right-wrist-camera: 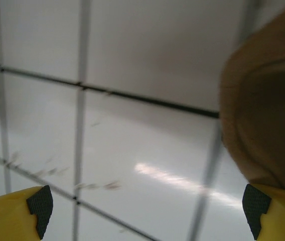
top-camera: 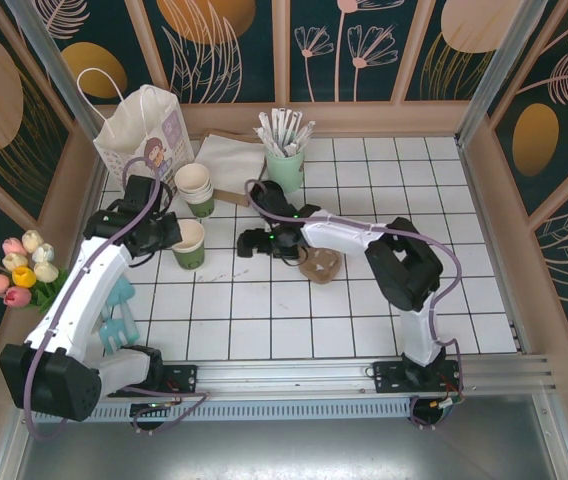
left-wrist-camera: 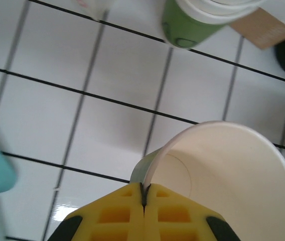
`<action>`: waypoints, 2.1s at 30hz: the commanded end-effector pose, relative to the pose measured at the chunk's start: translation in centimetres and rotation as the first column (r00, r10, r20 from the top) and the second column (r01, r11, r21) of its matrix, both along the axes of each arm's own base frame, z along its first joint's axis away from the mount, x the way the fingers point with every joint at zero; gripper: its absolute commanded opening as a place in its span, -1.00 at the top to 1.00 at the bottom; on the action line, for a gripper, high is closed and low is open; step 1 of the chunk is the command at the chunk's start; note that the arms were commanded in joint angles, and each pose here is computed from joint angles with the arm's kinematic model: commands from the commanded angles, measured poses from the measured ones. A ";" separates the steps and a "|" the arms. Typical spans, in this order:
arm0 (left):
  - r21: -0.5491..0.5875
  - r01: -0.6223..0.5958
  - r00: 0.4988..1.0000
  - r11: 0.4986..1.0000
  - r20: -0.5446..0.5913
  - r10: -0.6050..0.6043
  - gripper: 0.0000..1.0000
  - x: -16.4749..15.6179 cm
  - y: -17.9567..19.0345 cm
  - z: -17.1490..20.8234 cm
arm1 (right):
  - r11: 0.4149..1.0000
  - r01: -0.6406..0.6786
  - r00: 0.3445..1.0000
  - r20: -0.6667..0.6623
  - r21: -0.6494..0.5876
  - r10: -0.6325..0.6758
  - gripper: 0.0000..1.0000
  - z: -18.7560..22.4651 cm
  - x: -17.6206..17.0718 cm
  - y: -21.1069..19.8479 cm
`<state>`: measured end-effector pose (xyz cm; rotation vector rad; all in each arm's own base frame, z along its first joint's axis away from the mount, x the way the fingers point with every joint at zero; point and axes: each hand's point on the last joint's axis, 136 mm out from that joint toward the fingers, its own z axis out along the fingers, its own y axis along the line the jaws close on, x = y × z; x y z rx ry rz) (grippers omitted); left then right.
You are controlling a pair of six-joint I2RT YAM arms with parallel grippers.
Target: Pack the takeout coffee
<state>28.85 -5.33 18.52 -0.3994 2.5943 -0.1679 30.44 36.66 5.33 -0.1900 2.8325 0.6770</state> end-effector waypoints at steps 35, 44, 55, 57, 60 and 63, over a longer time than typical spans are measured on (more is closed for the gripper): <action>-0.035 0.572 0.820 0.820 0.074 -0.568 1.00 -0.8 -17.1 -6.6 | 0.950 0.209 0.875 0.389 0.231 -0.287 -0.98 7.6 12.8 -6.7; -0.058 0.597 0.802 0.800 0.075 -0.593 0.90 -0.9 -18.4 -7.2 | 0.937 0.227 0.877 0.362 0.265 -0.315 -0.97 7.3 12.7 -7.1; -0.108 0.616 0.787 0.781 0.137 -0.602 0.43 -0.7 -19.6 -5.4 | 0.965 0.179 0.904 0.355 0.193 -0.239 -0.55 5.4 13.8 -6.1; -0.104 0.610 0.791 0.786 0.145 -0.594 0.32 -0.5 -19.6 -5.3 | 0.967 0.179 0.903 0.359 0.181 -0.235 -0.42 5.2 14.1 -5.9; -0.095 0.596 0.801 0.797 0.139 -0.582 0.27 -0.4 -19.3 -5.5 | 0.970 0.170 0.905 0.362 0.171 -0.223 -0.35 5.1 14.6 -5.6; -0.096 0.588 0.807 0.803 0.131 -0.575 0.20 -0.2 -19.3 -5.7 | 0.973 0.159 0.909 0.360 0.170 -0.211 -0.31 4.9 14.9 -5.2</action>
